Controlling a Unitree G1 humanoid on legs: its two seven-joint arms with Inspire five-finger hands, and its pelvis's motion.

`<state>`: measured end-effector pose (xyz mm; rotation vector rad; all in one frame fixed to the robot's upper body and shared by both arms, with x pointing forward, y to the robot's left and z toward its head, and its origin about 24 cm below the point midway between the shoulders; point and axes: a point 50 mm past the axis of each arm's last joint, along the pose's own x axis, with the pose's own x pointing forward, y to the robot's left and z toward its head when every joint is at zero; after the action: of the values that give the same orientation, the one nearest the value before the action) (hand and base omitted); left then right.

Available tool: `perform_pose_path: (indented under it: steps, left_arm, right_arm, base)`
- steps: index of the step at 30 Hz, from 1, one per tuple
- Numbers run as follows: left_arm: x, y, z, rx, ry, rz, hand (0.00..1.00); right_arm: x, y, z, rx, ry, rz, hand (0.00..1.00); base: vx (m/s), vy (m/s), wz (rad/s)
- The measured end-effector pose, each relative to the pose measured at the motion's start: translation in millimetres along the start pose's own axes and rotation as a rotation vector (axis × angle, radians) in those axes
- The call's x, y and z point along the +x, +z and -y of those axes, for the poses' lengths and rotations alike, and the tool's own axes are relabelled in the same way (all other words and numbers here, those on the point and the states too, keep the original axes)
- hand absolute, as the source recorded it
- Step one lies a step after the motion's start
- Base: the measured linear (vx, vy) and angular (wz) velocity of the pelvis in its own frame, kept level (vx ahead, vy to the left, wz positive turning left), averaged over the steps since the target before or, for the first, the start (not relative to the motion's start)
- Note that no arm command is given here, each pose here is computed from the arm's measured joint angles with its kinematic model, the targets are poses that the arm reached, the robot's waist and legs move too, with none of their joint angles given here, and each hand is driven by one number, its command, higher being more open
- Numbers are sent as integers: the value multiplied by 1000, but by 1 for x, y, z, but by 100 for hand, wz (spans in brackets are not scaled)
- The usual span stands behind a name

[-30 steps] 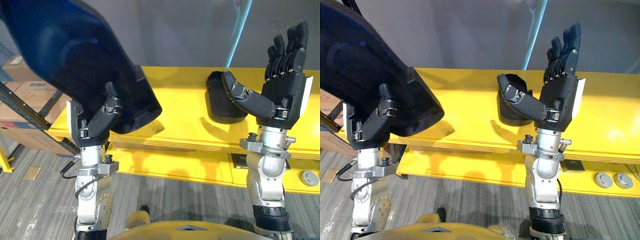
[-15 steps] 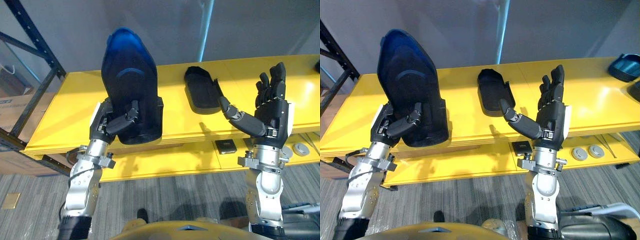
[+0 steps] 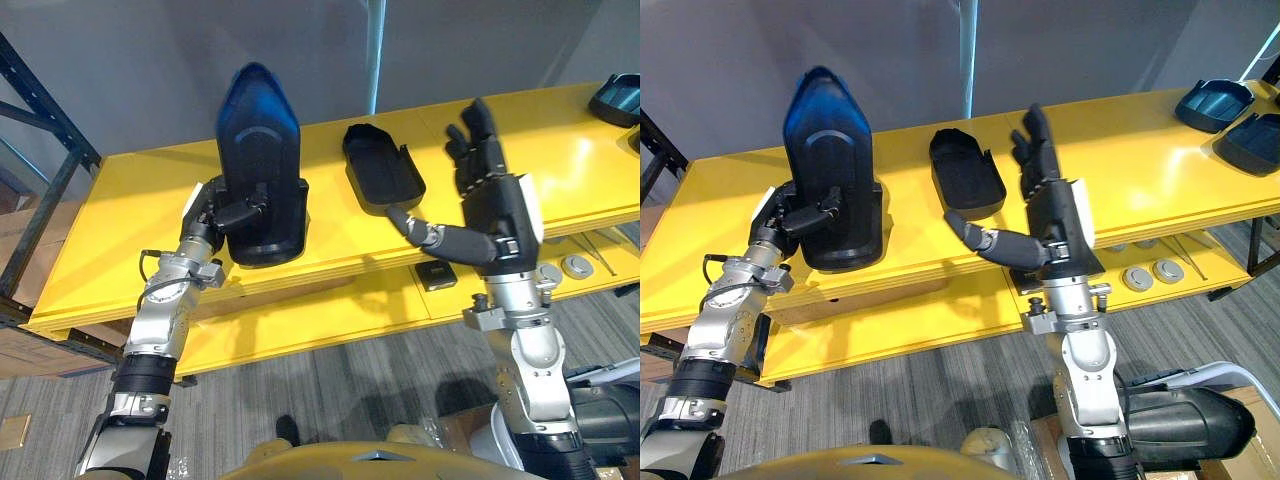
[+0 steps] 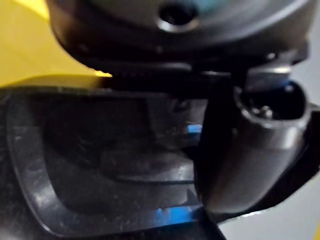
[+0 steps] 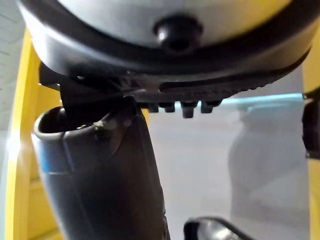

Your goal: Walk over and take three plastic housings, then place them on the shelf

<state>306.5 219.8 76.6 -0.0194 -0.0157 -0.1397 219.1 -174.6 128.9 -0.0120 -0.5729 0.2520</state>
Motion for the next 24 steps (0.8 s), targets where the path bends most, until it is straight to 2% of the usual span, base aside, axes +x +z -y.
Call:
perform_pose_path:
  steps: [5, 12, 13, 16, 24]
  left_arm:
    - [19, -4, -5, -116, 63, -45, 0]
    - [30, -9, 0, -169, 101, -99, 0]
    - [33, -8, 2, -187, 106, -108, 100]
    - [41, -9, 6, -218, 146, -139, 100]
    - [49, -5, 8, -140, 186, -155, 100]
  right_arm:
    - [8, -4, -21, 114, 144, 2, 100]
    - [7, -9, -39, 166, 237, -25, 100]
    - [7, -9, -39, 164, 245, -27, 100]
    - [12, -8, -39, 147, 275, -39, 100]
    - [18, -5, -46, 160, 295, -36, 100]
  base:
    - [-39, 16, -1]
    - [-44, 18, -9]
    - [-59, 8, -6]
    - [-51, 16, -5]
    - [6, 5, -2]
